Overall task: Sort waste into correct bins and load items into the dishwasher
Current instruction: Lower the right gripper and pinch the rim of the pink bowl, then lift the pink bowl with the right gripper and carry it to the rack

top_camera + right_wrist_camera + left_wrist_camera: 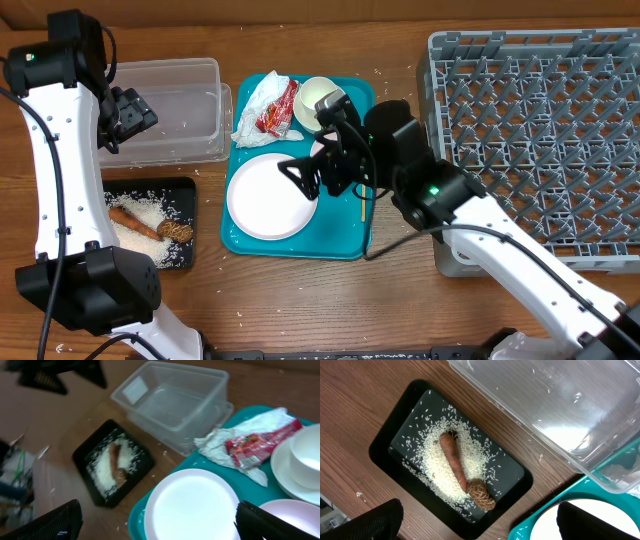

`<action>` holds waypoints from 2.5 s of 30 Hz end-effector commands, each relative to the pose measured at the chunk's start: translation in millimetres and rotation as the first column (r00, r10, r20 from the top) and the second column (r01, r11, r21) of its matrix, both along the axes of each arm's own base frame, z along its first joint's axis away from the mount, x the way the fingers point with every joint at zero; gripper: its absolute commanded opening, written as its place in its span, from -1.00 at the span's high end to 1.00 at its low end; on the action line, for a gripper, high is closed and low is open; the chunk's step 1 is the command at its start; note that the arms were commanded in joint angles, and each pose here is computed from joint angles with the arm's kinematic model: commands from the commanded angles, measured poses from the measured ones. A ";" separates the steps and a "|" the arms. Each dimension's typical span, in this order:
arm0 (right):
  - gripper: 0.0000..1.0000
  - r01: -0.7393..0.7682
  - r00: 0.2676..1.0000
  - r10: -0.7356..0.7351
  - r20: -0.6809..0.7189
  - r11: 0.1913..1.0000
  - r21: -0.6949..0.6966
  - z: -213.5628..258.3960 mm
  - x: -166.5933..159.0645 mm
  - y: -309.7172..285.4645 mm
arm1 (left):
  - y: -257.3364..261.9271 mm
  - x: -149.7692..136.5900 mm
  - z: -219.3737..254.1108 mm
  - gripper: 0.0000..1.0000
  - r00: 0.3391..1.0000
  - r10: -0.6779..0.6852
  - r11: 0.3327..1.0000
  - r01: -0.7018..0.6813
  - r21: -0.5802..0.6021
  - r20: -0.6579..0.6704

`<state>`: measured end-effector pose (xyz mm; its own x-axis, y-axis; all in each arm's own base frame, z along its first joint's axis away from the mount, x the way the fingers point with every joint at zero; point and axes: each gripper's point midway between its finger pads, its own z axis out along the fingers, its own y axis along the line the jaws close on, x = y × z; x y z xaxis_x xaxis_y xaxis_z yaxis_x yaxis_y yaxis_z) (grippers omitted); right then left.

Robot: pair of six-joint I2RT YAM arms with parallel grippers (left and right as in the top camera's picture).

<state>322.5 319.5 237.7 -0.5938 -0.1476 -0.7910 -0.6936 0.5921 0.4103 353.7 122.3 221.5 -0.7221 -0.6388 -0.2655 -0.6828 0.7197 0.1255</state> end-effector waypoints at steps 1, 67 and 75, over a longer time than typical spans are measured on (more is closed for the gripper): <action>-1.00 0.263 0.957 -0.262 -0.128 0.965 -0.010 -24.4 34.9 -13.2 | -2.4 1.1 10.4 -1.00 0.999 -0.011 1.000 0.011 0.007 0.031; 0.62 0.512 0.839 -0.544 0.017 0.778 -0.364 -192.4 68.0 -7.3 | -2.4 1.1 10.4 -1.00 0.999 -0.011 1.000 0.011 0.007 0.031; 0.84 0.483 0.851 -0.526 0.007 0.776 -0.405 -188.7 60.3 -0.3 | -2.4 1.1 10.4 -0.99 0.999 -0.011 1.000 0.011 0.007 0.031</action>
